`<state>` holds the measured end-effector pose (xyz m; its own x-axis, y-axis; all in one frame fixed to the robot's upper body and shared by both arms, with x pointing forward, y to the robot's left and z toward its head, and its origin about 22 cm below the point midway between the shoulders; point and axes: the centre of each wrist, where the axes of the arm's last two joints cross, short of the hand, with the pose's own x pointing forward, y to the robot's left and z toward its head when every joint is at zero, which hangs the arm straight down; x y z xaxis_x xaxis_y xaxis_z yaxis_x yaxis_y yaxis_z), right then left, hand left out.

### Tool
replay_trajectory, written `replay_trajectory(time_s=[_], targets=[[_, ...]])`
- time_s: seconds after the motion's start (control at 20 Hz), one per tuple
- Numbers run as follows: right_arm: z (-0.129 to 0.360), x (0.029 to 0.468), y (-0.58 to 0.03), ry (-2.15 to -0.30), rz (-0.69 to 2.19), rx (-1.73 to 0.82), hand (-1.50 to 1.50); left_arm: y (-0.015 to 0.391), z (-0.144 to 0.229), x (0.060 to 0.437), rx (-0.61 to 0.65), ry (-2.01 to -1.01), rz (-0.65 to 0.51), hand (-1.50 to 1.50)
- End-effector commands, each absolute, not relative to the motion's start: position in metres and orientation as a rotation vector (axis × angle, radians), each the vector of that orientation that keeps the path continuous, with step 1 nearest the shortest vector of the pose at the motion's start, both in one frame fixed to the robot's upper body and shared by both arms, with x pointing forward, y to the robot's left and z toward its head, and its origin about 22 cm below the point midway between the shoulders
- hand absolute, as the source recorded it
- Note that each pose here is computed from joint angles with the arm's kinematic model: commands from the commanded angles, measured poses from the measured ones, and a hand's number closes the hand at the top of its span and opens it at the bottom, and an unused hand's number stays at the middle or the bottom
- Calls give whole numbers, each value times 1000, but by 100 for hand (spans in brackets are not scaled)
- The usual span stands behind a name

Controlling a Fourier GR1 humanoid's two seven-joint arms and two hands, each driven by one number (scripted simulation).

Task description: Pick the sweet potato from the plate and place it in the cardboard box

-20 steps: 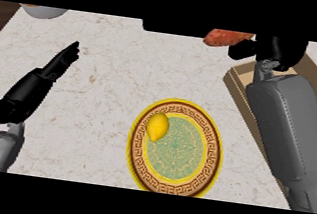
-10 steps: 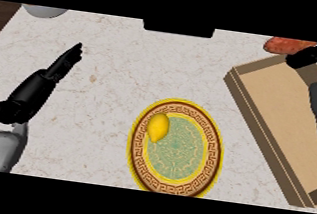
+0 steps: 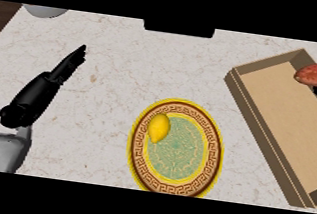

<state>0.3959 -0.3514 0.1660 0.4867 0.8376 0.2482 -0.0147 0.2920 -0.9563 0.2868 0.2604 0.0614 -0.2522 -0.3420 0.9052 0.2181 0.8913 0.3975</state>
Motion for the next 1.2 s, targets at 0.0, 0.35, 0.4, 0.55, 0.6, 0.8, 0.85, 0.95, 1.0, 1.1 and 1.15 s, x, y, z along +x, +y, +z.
replay_trajectory(time_s=[0.0, 0.35, 0.4, 0.55, 0.6, 0.8, 0.85, 0.95, 1.0, 1.1, 1.15], targets=[[154, 388, -383, -762, 749, -1049, 150, 271, 59, 285, 90, -1744, -531, 0], [146, 383, -391, -980, 797, -842, -150, 263, 53, 285, 77, -1751, -534, 0], [144, 379, -375, -1040, 785, -829, -150, 266, 69, 285, 95, -1743, -515, 0], [159, 378, -391, -1315, 579, -854, -150, 253, 57, 292, 96, -1723, -529, 0], [169, 381, -388, -1410, 458, -828, -150, 264, 67, 294, 99, -1729, -520, 0], [165, 379, -400, -1572, -40, -637, -150, 286, 67, 286, 124, -1747, -516, 0], [171, 379, -407, -1586, -115, -596, -150, 272, 57, 287, 97, -1739, -501, 0], [174, 376, -421, -1577, -218, -576, -150, 265, 71, 294, 99, -1744, -531, 0], [154, 361, -437, -1566, -273, -606, -150, 263, 64, 287, 97, -1736, -520, 0], [141, 355, -441, -1576, -314, -584, -150, 270, 72, 294, 115, -1748, -517, 0], [154, 354, -456, -1598, -353, -611, -150, 258, 81, 293, 88, -1740, -541, 0]])
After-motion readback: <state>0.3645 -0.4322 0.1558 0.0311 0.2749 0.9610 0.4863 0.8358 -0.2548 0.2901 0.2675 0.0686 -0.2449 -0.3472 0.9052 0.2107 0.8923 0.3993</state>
